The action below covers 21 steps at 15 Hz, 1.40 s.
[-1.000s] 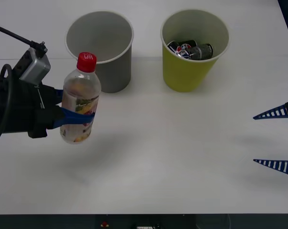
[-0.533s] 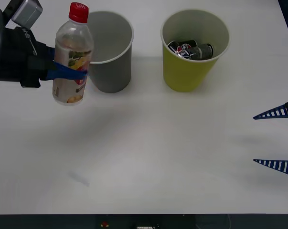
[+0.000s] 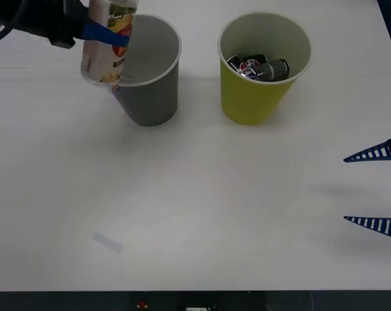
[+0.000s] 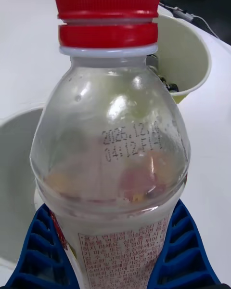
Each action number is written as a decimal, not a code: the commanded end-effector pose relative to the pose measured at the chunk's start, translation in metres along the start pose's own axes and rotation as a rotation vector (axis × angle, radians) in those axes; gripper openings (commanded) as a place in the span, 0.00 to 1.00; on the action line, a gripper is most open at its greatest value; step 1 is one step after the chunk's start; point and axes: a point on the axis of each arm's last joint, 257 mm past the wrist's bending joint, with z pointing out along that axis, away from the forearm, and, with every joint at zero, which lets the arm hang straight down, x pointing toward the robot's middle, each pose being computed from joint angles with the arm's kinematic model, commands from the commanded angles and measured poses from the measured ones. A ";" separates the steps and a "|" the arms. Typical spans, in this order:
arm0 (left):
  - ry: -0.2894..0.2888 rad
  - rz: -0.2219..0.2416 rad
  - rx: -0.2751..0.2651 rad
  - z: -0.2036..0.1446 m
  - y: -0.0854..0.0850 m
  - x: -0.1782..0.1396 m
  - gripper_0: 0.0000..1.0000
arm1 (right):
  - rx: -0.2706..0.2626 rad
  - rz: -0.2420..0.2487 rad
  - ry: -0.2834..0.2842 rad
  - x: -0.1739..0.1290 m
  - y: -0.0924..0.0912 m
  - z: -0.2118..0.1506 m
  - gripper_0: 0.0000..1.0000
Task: Put the can into the green bin and the plastic bottle into the gray bin
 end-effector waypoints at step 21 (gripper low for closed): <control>0.050 -0.010 0.025 0.048 0.041 -0.022 1.00 | 0.000 0.000 0.000 0.000 0.000 0.000 1.00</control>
